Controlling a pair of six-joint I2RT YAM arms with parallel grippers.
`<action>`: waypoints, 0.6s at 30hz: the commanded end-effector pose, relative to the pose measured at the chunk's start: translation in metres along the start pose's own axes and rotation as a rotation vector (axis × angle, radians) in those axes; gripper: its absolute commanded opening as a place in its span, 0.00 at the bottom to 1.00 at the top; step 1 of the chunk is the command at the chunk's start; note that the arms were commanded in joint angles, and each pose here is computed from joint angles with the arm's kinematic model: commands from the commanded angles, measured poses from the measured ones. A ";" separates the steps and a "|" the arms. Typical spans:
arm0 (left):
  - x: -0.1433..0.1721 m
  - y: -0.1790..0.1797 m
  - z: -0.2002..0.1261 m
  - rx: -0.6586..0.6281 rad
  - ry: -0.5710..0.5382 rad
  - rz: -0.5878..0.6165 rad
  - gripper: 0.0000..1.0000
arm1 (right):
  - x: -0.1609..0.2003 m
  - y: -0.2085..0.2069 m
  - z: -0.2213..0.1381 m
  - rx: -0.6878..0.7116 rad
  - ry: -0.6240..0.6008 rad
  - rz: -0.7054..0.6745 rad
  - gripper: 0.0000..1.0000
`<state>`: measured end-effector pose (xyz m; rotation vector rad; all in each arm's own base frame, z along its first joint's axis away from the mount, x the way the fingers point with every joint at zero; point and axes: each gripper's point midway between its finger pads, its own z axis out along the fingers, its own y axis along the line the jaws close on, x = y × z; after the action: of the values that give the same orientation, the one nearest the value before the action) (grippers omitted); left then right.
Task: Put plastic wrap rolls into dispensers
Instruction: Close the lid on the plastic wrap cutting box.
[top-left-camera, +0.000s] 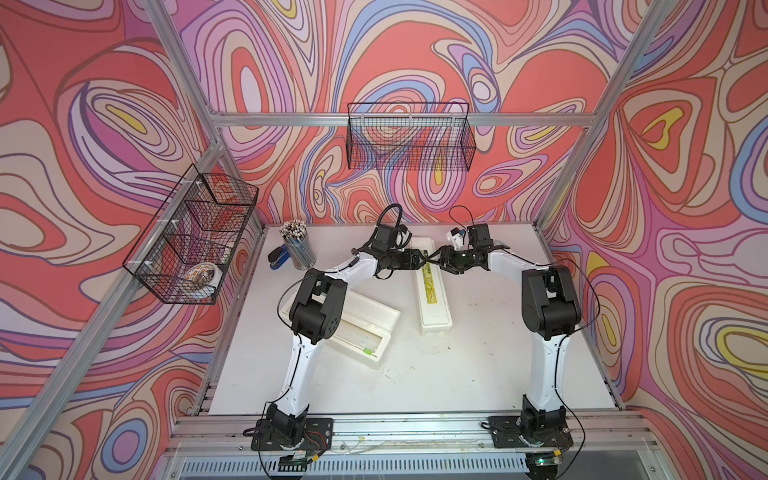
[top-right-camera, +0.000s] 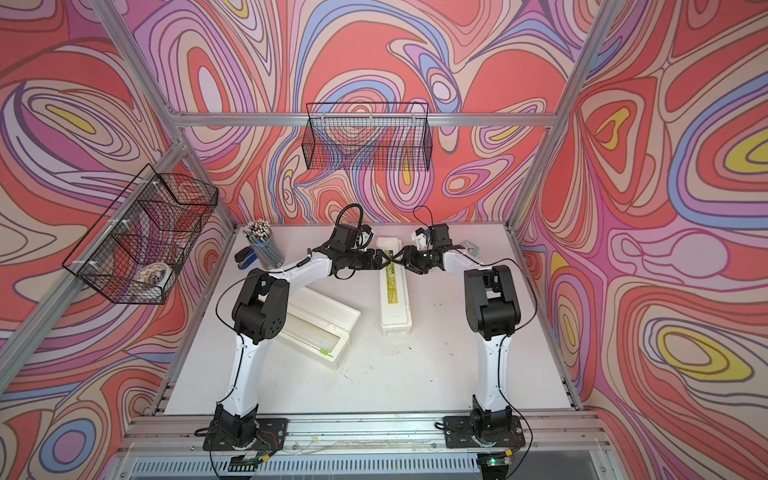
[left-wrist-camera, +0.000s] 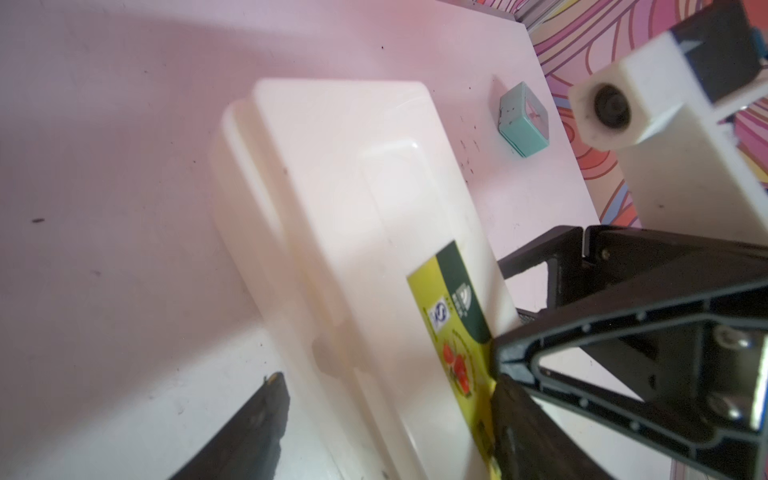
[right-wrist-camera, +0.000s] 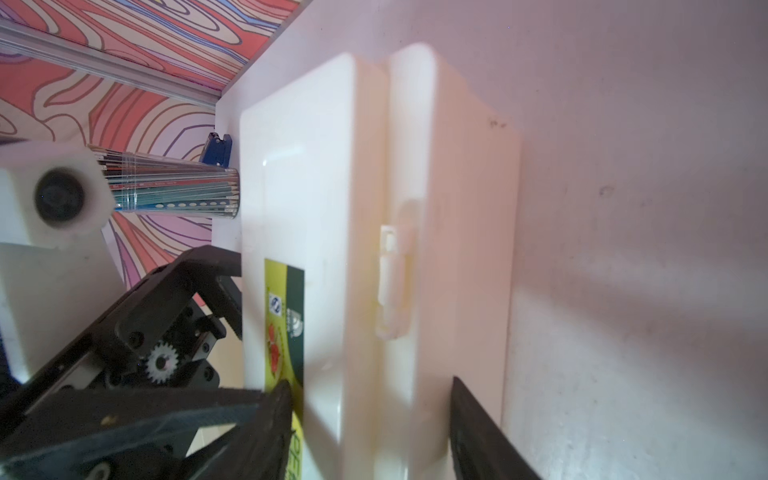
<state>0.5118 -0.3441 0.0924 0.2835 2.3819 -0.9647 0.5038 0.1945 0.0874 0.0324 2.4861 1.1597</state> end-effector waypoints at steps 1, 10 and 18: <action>0.019 0.037 0.020 -0.093 0.052 -0.072 0.73 | 0.044 -0.045 0.024 0.111 0.132 0.107 0.57; 0.037 0.045 0.005 -0.212 0.216 -0.238 0.46 | 0.034 -0.040 0.026 0.098 0.129 0.106 0.60; 0.075 0.063 0.009 -0.255 0.278 -0.365 0.44 | 0.024 -0.036 0.033 0.080 0.124 0.111 0.67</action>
<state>0.5212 -0.3323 0.0976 0.0361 2.5148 -0.9670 0.5142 0.2014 0.0853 0.0397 2.5118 1.2076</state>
